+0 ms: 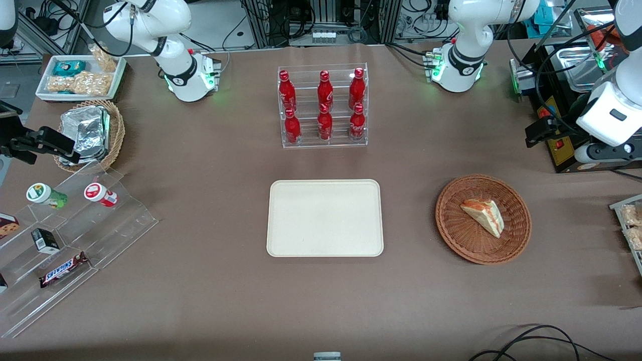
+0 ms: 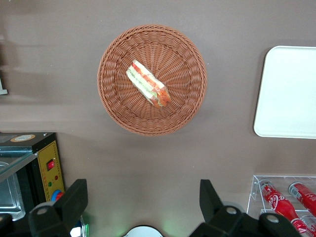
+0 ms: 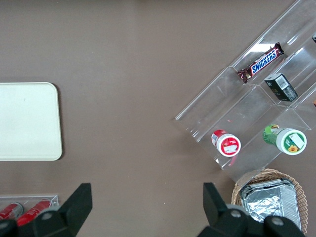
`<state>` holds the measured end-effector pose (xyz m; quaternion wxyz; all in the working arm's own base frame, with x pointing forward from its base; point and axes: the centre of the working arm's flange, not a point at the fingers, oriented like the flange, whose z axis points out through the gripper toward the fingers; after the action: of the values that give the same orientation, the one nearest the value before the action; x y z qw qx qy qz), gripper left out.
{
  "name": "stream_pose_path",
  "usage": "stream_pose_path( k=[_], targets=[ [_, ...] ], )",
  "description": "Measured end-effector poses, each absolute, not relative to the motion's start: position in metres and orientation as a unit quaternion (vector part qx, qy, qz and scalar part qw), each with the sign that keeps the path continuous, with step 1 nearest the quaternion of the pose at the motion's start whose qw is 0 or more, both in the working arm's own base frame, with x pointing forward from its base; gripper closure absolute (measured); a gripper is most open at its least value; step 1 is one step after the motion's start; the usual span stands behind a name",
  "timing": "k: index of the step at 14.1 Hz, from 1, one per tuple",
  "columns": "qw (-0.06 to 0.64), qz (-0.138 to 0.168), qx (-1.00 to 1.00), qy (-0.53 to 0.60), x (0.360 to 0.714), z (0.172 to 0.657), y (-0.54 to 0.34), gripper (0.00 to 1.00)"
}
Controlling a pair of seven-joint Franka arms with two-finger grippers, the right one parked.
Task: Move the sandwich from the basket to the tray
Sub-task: 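Move the left gripper over the wicker basket toward the sandwich, then lower the open left gripper and grasp the wrapped sandwich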
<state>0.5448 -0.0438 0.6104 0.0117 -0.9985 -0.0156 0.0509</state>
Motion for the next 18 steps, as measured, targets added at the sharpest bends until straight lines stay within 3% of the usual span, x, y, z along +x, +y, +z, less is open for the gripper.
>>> stream_pose_path(
  k=[11,18],
  targets=[
    [0.012,0.067,-0.998,-0.014,0.550,0.597,-0.045,0.00],
    [0.014,0.135,-0.991,-0.019,0.571,0.512,-0.040,0.00]
  ],
)
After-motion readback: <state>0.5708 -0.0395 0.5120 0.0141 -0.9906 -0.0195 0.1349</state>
